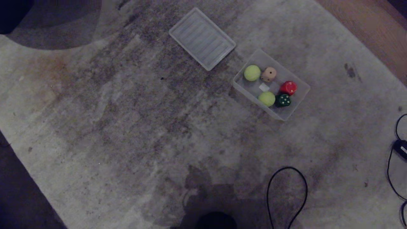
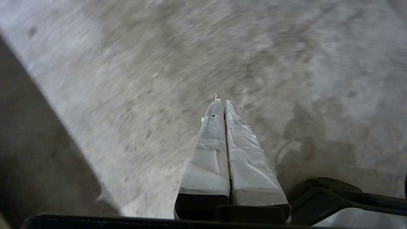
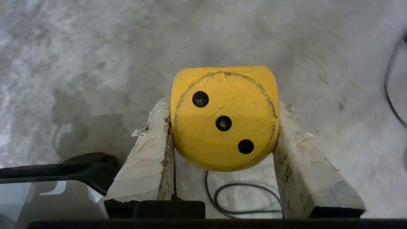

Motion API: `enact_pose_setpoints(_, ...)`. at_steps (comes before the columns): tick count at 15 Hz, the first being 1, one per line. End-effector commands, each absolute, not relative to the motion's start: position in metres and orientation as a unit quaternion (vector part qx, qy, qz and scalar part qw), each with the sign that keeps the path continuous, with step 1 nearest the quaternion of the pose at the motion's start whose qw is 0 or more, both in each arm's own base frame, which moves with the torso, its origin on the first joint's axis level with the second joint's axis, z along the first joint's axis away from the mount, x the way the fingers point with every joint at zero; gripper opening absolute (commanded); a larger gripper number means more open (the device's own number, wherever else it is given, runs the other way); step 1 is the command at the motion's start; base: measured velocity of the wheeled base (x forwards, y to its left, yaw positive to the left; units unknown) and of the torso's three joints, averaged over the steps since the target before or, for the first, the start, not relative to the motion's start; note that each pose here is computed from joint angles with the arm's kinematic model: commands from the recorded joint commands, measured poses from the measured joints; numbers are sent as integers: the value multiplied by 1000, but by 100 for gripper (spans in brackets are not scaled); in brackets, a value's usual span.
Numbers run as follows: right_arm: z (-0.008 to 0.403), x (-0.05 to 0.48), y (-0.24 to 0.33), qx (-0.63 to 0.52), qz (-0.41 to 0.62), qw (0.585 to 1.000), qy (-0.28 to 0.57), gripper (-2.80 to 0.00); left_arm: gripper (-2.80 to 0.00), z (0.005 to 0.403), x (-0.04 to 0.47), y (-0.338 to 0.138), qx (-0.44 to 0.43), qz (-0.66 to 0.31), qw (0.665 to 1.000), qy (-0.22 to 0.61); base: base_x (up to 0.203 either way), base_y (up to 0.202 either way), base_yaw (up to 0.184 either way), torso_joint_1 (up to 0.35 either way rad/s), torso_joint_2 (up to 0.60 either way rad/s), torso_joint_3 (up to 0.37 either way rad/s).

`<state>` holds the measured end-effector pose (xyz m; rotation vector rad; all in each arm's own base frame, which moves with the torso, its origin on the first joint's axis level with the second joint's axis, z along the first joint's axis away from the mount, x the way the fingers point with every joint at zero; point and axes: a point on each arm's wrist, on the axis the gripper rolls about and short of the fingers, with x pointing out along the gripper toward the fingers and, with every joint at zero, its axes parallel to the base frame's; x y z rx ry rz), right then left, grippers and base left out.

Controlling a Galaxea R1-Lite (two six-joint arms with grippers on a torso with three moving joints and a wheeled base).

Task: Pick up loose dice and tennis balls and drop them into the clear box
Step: Put the toys in the box

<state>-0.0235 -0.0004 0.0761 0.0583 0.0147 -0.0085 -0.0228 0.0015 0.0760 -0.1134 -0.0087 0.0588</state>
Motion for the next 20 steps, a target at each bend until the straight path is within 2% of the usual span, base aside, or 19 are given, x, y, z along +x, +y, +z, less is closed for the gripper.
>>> enact_pose_setpoints(1,76,-24,0,29,-4,1000,7,-280,-280,76,-23,2,-57,30,998,-4,-6,7,-62,2,2,1)
enact_pose_setpoints(5,76,-24,0,29,-4,1000,7,-280,-280,76,-23,2,-58,30,998,-4,14,-1,1,1,1,3)
enact_pose_setpoints(12,76,-24,0,30,-4,1000,7,-280,-280,76,-23,2,-59,31,998,-3,167,0,-3,0,4,3)
enact_pose_setpoints(18,76,-24,0,25,-5,1000,10,-280,-280,76,-23,2,-60,31,998,-3,0,0,0,0,0,0)
enact_pose_setpoints(20,90,-24,0,26,-2,999,27,-280,-280,76,-23,2,-60,31,998,-3,0,0,0,0,0,0)
